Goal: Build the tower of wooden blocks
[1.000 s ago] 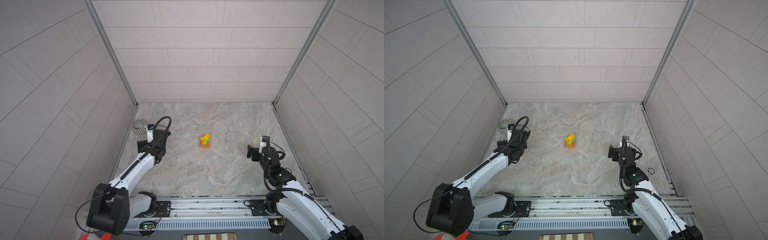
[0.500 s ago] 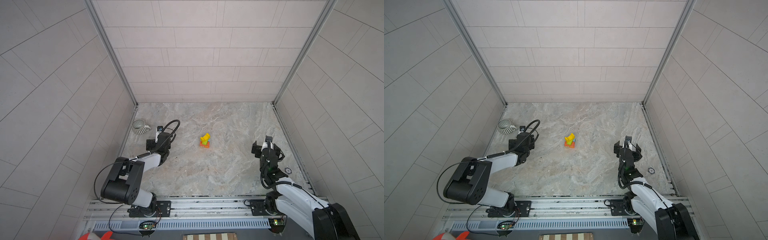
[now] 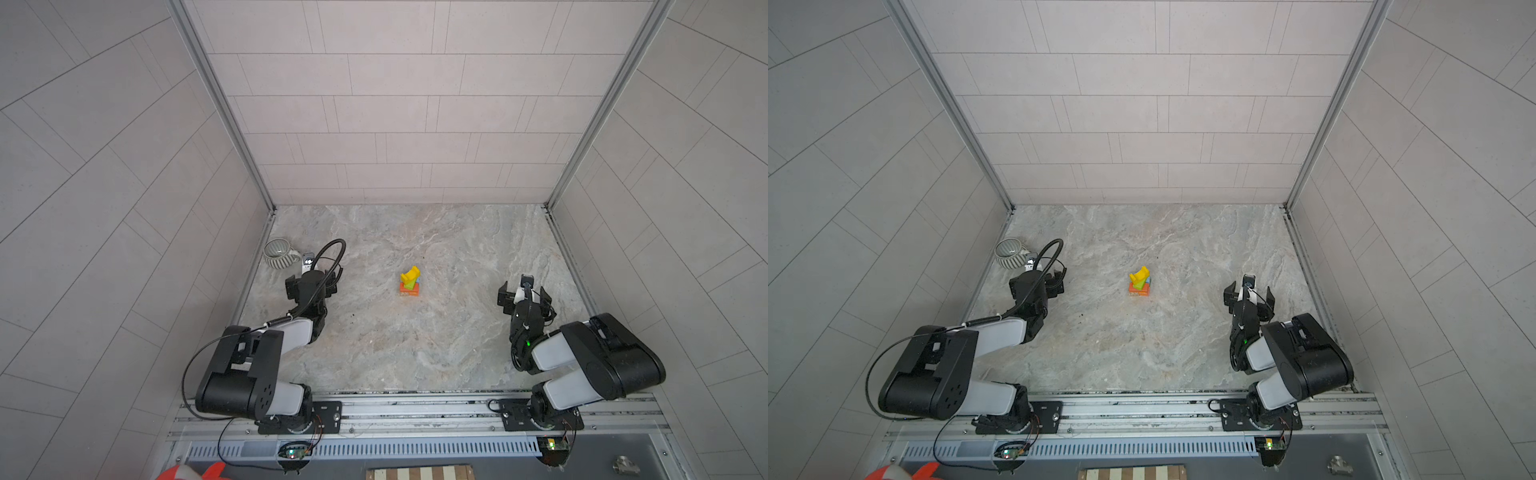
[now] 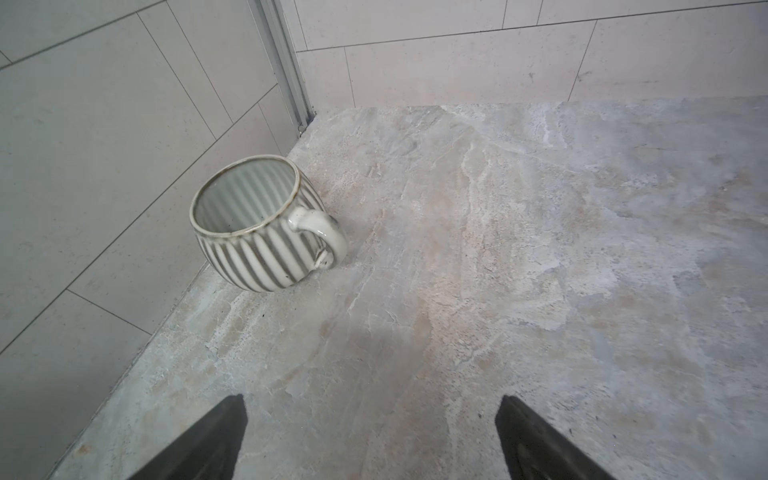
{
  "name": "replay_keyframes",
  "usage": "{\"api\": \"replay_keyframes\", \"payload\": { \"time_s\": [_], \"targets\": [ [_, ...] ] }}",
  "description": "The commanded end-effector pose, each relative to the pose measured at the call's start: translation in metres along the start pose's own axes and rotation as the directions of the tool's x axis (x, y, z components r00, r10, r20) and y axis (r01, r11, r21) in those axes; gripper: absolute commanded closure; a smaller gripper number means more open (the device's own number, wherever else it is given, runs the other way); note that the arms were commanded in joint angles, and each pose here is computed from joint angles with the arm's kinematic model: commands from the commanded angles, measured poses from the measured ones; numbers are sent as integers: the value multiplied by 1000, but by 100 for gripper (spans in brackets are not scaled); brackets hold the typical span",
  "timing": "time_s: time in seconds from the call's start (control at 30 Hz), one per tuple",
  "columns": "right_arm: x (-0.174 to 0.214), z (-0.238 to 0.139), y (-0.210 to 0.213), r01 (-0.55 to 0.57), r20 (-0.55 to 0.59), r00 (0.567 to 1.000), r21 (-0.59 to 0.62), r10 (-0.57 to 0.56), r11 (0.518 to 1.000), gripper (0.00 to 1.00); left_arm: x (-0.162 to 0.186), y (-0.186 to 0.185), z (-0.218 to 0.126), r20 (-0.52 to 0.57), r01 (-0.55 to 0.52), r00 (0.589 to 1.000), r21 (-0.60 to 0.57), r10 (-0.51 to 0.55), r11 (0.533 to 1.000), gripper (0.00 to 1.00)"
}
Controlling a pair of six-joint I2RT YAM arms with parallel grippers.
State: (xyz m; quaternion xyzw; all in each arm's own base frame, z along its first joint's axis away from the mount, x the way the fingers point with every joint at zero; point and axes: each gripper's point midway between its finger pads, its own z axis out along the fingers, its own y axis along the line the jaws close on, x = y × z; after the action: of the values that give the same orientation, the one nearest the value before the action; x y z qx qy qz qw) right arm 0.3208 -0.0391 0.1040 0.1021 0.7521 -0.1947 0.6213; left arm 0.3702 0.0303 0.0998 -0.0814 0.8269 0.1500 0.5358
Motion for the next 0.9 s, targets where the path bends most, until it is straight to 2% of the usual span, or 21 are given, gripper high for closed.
{"api": "replay_keyframes", "payload": {
  "time_s": [0.0,0.17,0.23,0.3,0.4,0.47,0.53,0.6,0.63,0.87],
  "targets": [
    [-23,0,-4,-43,88,995,25,41,999,1,-27,16,-3,106,67,993,-60,-60,996,0],
    [-19,3,24,56,82,995,-86,-49,995,1,-16,-6,6,99,8,995,31,-11,999,0],
    [-13,5,40,121,75,991,-128,-112,984,0,-12,-18,6,124,-49,991,59,41,997,0],
    [-14,6,39,119,74,991,-104,-112,987,1,-12,-14,-1,147,-44,988,-4,44,999,0],
    [-15,7,40,126,73,990,-103,-119,987,1,0,-10,-3,124,-21,992,-13,22,1000,0],
    [-15,21,34,108,58,993,-43,-106,993,0,-3,-12,9,136,-17,991,-7,17,1000,0],
    [-14,35,26,98,-14,995,2,-98,995,0,-1,-9,19,81,10,997,10,-11,1000,0],
    [-6,54,28,82,-135,987,-57,-89,995,1,2,-10,27,26,34,999,70,-36,997,0],
    [-4,57,28,63,-150,986,-78,-74,995,1,2,-9,27,33,42,998,73,-45,996,0],
    [-5,58,29,44,-114,992,-103,-55,994,1,0,-8,27,53,37,998,73,-41,997,0]
  ]
}}
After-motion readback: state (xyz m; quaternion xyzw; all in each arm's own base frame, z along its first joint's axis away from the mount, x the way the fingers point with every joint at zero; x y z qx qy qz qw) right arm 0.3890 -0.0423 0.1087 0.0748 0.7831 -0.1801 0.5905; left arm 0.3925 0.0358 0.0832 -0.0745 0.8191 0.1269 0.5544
